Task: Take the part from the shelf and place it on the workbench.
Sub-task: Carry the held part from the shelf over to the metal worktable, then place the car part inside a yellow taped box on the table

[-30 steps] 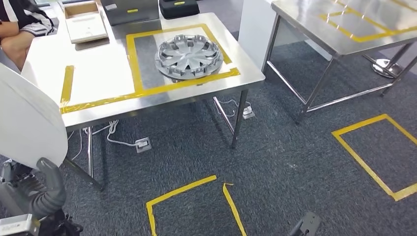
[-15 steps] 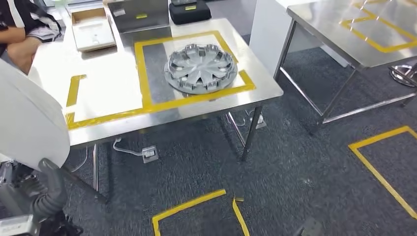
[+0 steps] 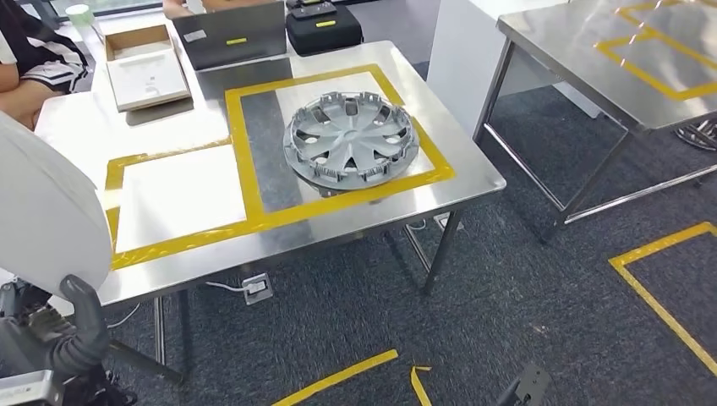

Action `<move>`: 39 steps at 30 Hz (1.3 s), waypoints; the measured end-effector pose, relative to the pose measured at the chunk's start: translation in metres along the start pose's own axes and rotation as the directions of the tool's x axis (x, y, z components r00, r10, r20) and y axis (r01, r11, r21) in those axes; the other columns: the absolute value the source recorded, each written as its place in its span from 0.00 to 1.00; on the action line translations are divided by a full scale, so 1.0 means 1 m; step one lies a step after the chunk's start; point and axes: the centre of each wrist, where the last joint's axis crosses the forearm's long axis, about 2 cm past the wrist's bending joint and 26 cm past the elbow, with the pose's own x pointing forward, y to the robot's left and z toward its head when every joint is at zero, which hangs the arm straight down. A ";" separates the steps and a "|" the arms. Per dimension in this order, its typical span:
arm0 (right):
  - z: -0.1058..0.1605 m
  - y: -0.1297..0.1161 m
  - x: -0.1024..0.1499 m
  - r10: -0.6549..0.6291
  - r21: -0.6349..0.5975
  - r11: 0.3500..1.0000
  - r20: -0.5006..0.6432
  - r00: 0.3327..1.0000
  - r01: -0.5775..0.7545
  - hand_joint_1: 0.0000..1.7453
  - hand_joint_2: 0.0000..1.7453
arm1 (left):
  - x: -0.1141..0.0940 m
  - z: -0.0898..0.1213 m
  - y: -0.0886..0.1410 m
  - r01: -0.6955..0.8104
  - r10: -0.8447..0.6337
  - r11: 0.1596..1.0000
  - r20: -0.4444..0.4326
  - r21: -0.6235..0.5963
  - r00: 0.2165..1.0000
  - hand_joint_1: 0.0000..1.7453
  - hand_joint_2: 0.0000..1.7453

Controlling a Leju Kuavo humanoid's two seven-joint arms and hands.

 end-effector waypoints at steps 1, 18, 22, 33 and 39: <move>0.000 0.001 0.001 -0.002 0.005 1.000 0.001 1.000 0.002 0.00 0.00 | 0.000 -0.001 0.000 0.001 -0.001 1.000 0.003 0.002 1.000 1.00 1.00; 0.001 0.001 -0.002 -0.026 0.000 1.000 -0.016 1.000 0.026 0.00 0.00 | -0.011 -0.003 -0.004 0.235 -0.223 0.962 0.100 -0.137 0.970 1.00 1.00; 0.002 0.000 -0.003 -0.028 0.014 1.000 -0.019 0.999 0.028 0.00 0.00 | -0.020 0.011 -0.012 0.382 -0.355 0.901 0.155 -0.208 0.922 1.00 1.00; 0.005 -0.002 -0.007 -0.021 0.023 0.999 -0.029 0.999 0.022 0.00 0.00 | -0.039 0.015 -0.020 0.562 -0.521 0.782 0.211 -0.270 0.827 1.00 1.00; 0.005 -0.001 -0.007 -0.015 0.023 1.000 -0.031 0.999 0.016 0.00 0.00 | -0.055 0.005 -0.020 0.775 -0.717 0.532 0.305 -0.341 0.627 1.00 1.00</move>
